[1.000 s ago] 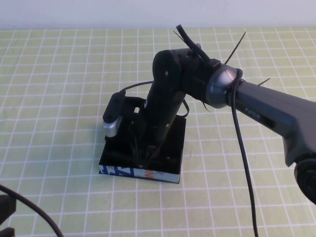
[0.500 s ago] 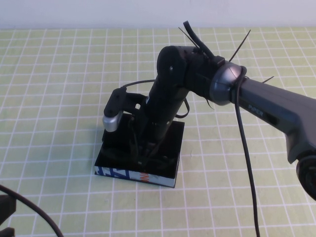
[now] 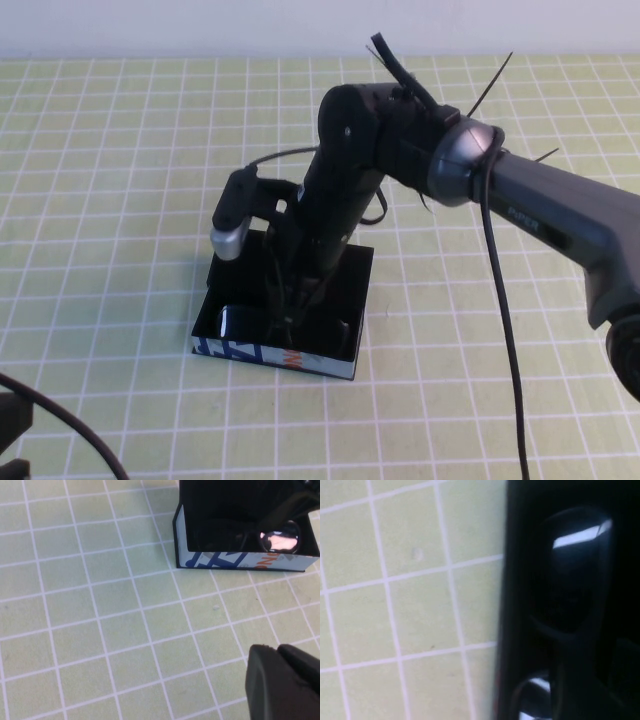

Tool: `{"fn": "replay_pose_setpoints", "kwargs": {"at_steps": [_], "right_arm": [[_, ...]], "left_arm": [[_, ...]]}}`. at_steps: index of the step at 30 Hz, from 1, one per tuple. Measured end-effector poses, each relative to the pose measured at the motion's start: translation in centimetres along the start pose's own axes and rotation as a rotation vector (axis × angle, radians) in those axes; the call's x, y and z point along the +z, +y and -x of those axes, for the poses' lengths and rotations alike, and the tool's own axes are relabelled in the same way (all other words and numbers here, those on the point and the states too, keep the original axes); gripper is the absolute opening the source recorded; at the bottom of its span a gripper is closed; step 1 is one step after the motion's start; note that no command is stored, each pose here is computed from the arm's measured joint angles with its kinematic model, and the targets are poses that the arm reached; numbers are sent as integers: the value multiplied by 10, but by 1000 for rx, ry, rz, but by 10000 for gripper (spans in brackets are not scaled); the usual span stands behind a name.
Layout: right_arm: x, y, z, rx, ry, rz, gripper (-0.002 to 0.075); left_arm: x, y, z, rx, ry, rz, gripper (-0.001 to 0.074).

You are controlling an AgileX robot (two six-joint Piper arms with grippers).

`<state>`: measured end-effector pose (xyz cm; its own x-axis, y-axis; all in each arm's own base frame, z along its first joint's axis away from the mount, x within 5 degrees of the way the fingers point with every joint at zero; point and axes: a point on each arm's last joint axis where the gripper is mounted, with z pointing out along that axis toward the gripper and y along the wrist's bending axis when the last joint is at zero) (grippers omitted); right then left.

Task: Return glasses to glasses case
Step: Place the glasses in the glasses case, then close the glasses case

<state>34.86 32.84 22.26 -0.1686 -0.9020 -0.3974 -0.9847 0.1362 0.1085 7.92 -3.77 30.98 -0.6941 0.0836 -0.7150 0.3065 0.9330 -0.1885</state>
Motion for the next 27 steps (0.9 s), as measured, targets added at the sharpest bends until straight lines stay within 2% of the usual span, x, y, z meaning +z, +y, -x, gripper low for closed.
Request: {"fn": "replay_pose_setpoints", "kwargs": {"at_steps": [9,14,20,27], "right_arm": [[-62,2,29,-53,-141,-120,160],[-90,4,31,-7,-186,-160,115],[-110,-27,4,182,-204,-197,8],[-124,-62,-32,393,-274,-152,-15]], "left_arm": [[3,0,9,42,-66,2,-3],[26,3,17,107,20,11,-3],[78,6,28,168,174,-28,-3],[146,-1,32,104,277,-210,-3]]}}
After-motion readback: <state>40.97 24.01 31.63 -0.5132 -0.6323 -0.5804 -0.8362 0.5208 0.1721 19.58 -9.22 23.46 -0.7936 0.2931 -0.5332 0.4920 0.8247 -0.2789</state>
